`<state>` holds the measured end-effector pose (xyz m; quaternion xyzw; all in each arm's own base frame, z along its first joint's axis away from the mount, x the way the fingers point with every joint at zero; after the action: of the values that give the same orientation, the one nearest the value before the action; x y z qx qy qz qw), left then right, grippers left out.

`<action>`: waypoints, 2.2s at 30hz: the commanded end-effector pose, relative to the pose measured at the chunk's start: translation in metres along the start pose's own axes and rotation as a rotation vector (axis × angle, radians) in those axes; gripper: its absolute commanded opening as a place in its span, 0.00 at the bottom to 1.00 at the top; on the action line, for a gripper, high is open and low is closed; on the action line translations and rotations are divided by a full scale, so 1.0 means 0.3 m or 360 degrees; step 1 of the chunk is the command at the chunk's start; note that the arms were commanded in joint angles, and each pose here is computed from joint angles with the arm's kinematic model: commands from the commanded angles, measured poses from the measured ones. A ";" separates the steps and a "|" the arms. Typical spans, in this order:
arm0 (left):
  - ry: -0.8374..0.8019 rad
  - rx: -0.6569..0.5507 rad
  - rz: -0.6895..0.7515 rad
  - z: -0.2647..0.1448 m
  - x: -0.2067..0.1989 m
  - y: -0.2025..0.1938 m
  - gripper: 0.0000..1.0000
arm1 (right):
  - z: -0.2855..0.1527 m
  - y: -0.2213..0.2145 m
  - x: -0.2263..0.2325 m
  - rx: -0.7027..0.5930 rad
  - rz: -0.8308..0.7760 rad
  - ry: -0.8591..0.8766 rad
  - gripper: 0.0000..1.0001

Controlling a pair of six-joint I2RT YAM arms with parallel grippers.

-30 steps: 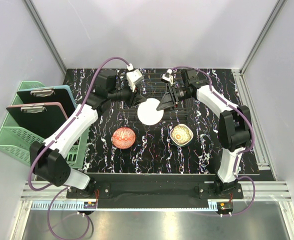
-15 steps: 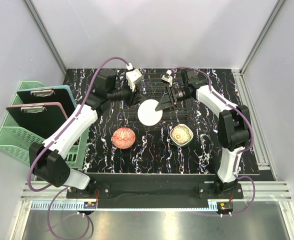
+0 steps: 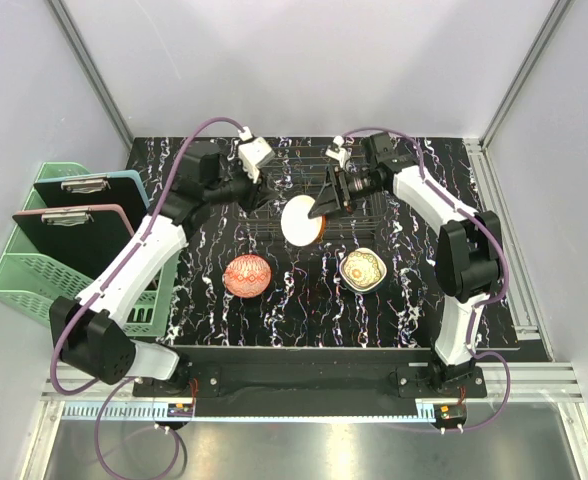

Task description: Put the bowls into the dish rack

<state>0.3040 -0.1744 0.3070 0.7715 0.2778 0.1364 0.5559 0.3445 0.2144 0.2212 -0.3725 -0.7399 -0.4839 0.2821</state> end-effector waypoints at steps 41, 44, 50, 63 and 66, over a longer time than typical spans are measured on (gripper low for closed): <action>0.0264 0.0414 -0.0230 -0.317 0.141 -0.406 0.99 | 0.074 0.545 -0.179 0.0198 -0.1754 -0.1588 0.00; 0.0288 0.0420 -0.0246 -0.325 0.146 -0.416 0.99 | 0.096 0.552 -0.173 0.0192 -0.1794 -0.1574 0.00; 0.0289 0.0432 -0.0274 -0.333 0.146 -0.444 0.99 | 0.144 0.554 -0.182 0.0242 -0.1895 -0.1567 0.00; 0.0271 0.0441 -0.0268 -0.335 0.135 -0.465 0.99 | 0.235 0.565 -0.197 0.0347 -0.2131 -0.1626 0.00; 0.0255 0.0443 -0.0276 -0.334 0.130 -0.473 0.99 | 0.251 0.567 -0.205 0.0370 -0.2167 -0.1648 0.00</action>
<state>0.2443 -0.0406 0.2024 0.8012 0.4190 0.1001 0.4152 0.5065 0.2966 0.2006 -0.0214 -0.9123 -0.2295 -0.3384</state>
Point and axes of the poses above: each gripper's point midway between its finger pads, its own z axis out along the fingers, its own x axis along the line the jaws close on, y = z × x, the point moved 8 cm from there along -z, back along the fingers, and after that the axes turned 7 degrees about -z, right-handed, at the moved point
